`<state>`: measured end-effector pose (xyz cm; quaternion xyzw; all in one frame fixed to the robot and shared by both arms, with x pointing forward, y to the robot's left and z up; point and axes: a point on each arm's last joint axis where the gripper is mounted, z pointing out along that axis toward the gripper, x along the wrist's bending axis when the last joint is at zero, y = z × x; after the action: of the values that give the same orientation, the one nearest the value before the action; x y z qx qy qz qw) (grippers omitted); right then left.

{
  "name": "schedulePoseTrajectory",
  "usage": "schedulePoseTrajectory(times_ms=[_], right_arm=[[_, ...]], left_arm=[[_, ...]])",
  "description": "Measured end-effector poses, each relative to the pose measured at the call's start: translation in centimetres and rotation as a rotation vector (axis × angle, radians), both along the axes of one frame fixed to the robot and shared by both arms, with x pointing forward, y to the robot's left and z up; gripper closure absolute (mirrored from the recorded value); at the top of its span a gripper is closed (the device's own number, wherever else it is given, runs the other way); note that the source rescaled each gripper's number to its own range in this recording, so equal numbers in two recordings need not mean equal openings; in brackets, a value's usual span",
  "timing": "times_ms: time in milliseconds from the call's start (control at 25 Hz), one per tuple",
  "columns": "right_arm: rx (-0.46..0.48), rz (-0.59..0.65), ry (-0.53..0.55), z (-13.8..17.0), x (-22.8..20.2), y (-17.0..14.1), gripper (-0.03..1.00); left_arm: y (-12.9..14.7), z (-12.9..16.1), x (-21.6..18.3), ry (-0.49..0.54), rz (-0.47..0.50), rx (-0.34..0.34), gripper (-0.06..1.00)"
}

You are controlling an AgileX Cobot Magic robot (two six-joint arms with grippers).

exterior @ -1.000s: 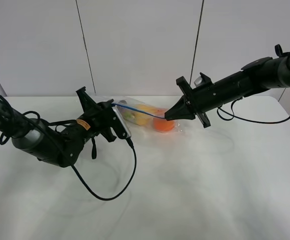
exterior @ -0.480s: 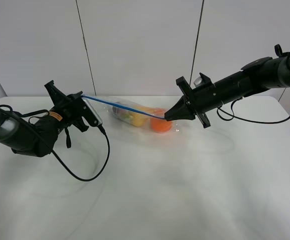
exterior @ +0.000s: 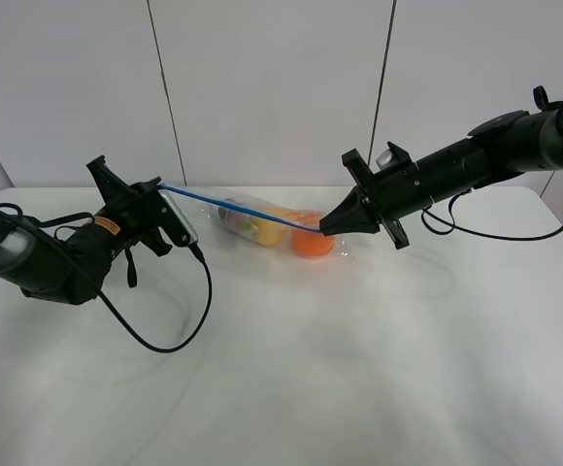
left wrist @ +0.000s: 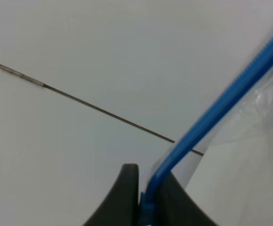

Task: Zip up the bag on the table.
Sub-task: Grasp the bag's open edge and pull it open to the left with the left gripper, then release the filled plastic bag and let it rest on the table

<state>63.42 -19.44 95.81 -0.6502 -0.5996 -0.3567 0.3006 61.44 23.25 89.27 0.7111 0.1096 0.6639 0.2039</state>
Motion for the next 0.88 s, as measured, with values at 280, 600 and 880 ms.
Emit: schedulePoseTrajectory(times_ms=[280, 600, 880], right_arm=[[-0.033, 0.024, 0.001, -0.2, -0.2, -0.3, 0.97], [-0.034, 0.028, 0.002, -0.3, -0.2, -0.4, 0.97], [-0.034, 0.028, 0.002, -0.3, -0.2, -0.4, 0.97]], left_arm=[[1.0, 0.2, 0.2, -0.006, 0.043, -0.121, 0.44], [4.4, 0.2, 0.5, -0.009, 0.168, -0.254, -0.04], [8.3, 0.4, 0.5, -0.053, 0.313, -0.635, -0.04]])
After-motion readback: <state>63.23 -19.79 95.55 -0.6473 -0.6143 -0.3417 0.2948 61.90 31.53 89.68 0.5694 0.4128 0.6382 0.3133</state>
